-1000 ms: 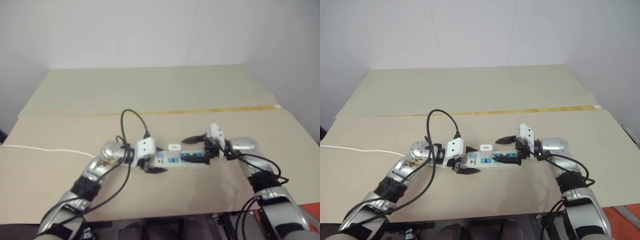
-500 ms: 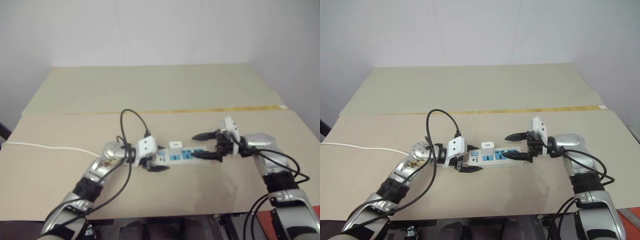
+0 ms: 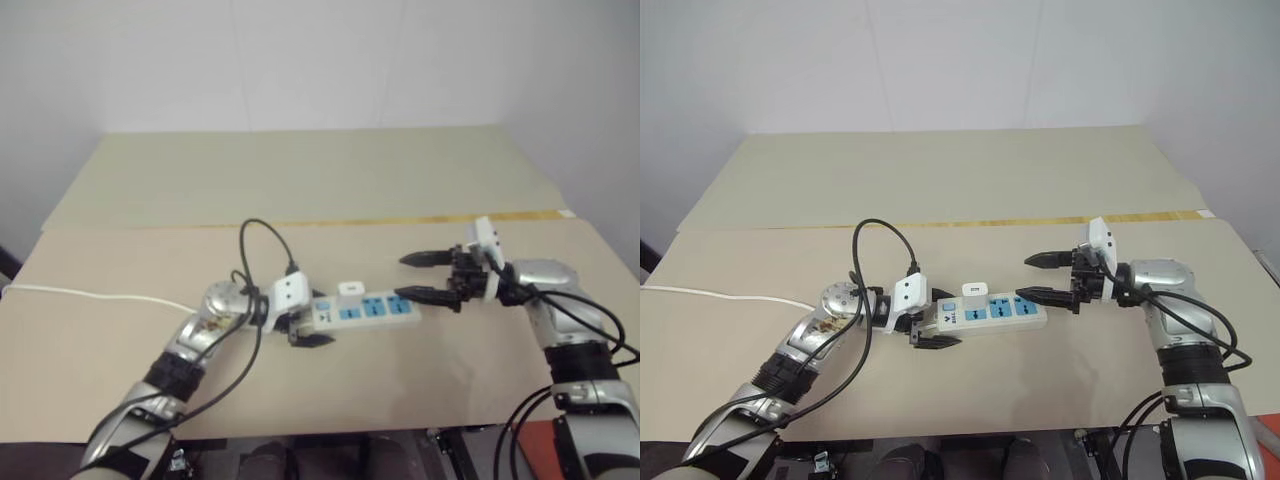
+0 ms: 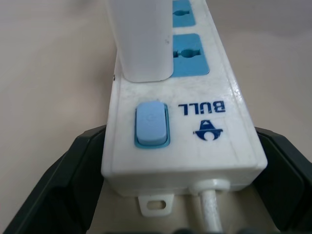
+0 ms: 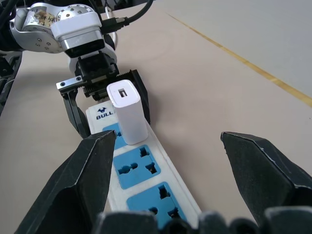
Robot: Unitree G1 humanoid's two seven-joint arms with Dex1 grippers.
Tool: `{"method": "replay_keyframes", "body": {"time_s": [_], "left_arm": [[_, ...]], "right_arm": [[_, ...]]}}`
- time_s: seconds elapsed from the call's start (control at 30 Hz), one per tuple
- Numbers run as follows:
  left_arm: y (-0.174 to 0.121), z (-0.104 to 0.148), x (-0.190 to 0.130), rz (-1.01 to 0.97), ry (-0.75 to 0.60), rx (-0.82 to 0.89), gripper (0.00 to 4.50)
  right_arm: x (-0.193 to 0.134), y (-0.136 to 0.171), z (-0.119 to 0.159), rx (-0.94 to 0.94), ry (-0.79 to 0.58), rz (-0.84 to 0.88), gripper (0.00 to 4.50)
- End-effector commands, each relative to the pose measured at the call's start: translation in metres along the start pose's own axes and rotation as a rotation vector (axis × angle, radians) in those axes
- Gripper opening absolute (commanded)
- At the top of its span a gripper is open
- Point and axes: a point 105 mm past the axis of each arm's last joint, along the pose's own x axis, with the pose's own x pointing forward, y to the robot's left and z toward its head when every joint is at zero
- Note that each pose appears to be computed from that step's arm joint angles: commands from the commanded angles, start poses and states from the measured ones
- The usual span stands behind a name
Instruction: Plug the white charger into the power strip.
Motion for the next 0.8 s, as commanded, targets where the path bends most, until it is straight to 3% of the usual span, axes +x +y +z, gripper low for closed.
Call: {"method": "replay_keyframes", "body": {"time_s": [0.03, 0.3, 0.57, 0.8], "left_arm": [[0.008, 0.006, -0.011, 0.011, 0.002, 0.038, 4.46], [0.015, 0.037, -0.056, -0.025, -0.093, 0.056, 4.46], [0.003, 0.041, -0.087, -0.06, -0.084, 0.069, 4.46], [-0.002, 0.035, -0.093, -0.066, -0.056, 0.07, 4.46]], "right_arm": [[-0.01, -0.002, 0.013, -0.033, -0.032, -0.028, 4.12], [-0.023, -0.006, 0.012, -0.023, -0.023, -0.055, 4.12], [-0.052, -0.012, -0.002, -0.03, 0.049, -0.149, 4.12], [-0.091, -0.008, -0.023, -0.007, 0.137, -0.249, 4.12]]}}
